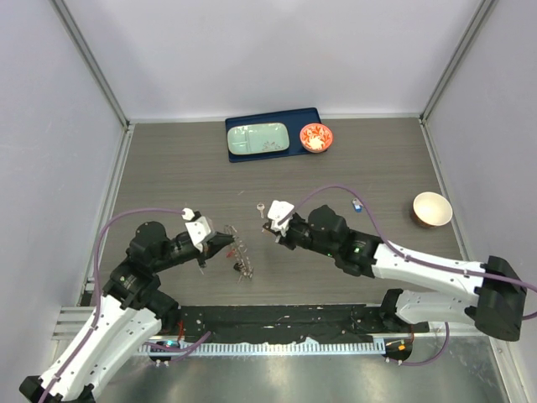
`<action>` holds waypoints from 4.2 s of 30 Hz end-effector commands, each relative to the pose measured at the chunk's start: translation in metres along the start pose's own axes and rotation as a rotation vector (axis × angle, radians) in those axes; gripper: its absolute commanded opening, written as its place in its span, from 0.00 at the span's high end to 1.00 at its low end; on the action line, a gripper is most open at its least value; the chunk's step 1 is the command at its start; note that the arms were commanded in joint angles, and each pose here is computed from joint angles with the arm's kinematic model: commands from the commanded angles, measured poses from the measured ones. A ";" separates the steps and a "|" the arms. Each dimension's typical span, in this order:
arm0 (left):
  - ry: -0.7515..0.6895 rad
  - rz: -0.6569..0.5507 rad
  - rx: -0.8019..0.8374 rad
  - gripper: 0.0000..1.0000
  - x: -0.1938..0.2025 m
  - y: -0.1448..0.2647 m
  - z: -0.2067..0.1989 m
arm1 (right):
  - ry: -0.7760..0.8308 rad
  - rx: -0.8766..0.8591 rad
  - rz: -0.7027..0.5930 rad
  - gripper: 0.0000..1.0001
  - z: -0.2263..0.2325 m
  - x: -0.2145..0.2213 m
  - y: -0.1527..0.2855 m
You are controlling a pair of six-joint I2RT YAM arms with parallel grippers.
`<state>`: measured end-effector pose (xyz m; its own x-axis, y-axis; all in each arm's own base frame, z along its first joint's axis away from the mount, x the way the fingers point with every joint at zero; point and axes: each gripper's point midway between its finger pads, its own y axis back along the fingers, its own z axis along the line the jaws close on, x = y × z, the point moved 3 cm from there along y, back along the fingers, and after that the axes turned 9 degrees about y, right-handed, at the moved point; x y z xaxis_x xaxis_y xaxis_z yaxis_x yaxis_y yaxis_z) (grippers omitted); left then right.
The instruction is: Put the keys on the keyring
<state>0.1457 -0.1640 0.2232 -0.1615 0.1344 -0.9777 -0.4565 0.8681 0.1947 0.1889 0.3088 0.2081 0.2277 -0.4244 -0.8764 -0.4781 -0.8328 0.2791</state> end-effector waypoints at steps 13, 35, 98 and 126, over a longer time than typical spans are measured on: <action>-0.062 -0.222 0.159 1.00 -0.051 -0.012 -0.017 | 0.102 -0.165 -0.321 0.99 0.004 -0.052 0.029; -0.132 -0.142 0.260 1.00 -0.037 -0.028 -0.017 | 0.075 -0.256 -0.350 0.99 0.008 -0.052 0.024; -0.125 -0.116 0.331 1.00 -0.031 -0.028 -0.024 | 0.063 -0.345 -0.353 0.99 0.021 -0.049 0.024; -0.117 -0.119 0.335 1.00 -0.032 -0.029 -0.024 | 0.057 -0.331 -0.357 0.99 0.020 -0.049 0.025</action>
<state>0.1408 -0.2024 0.2238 -0.1030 0.1153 -0.9880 -0.1555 0.9792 0.1305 0.1452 0.3134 0.2298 0.3408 -0.1532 -0.9276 -0.0508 -0.9882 0.1445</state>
